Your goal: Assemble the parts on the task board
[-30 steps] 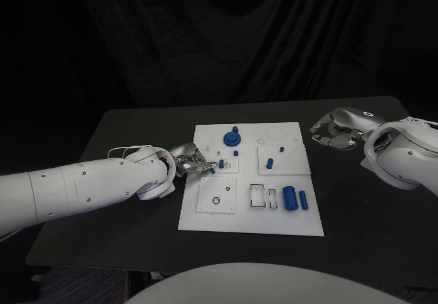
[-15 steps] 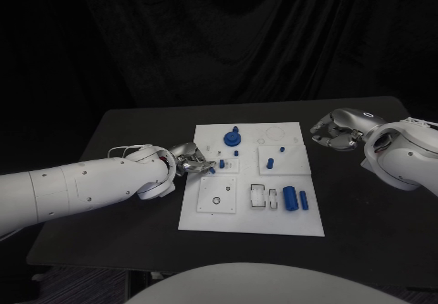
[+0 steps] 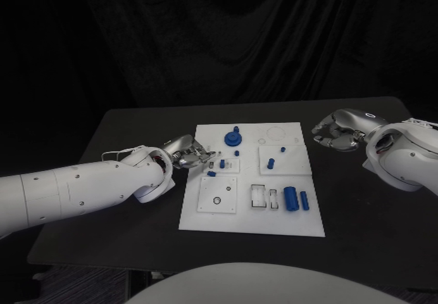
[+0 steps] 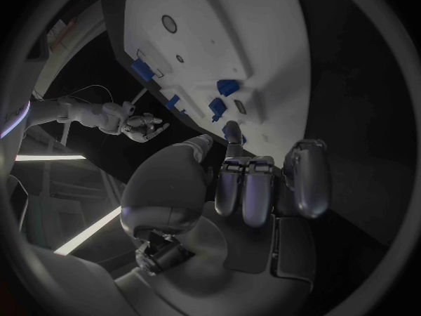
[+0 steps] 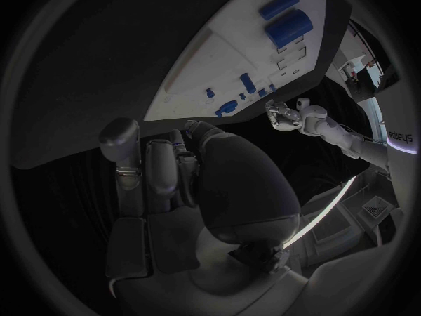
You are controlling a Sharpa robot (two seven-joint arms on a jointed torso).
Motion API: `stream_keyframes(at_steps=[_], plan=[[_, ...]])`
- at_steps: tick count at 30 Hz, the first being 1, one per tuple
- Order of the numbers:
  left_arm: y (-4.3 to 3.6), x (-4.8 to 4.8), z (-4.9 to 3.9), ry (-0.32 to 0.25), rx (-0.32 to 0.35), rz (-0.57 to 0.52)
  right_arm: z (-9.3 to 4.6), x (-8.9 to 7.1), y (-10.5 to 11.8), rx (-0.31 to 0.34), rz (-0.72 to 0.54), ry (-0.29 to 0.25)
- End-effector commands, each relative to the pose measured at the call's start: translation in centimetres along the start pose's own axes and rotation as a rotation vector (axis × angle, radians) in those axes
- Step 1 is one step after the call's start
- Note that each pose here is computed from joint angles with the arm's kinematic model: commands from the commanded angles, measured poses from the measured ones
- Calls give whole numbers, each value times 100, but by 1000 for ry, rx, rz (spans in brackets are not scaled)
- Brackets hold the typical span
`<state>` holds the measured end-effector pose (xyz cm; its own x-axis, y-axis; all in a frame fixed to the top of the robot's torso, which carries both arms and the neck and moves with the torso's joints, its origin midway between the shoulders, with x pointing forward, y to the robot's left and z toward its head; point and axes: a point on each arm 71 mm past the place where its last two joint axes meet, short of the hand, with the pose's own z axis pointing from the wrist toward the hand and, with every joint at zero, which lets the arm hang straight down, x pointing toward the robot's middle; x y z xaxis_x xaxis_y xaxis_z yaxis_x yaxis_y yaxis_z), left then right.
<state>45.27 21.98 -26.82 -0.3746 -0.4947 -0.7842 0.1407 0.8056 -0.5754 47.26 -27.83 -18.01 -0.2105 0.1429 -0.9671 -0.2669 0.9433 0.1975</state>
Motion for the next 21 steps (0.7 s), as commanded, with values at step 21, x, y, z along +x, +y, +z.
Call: stream_keyframes(at_steps=[21], plan=[[-79,-43,-191,105,313,260,-20,-15,3,-12,8,-32]])
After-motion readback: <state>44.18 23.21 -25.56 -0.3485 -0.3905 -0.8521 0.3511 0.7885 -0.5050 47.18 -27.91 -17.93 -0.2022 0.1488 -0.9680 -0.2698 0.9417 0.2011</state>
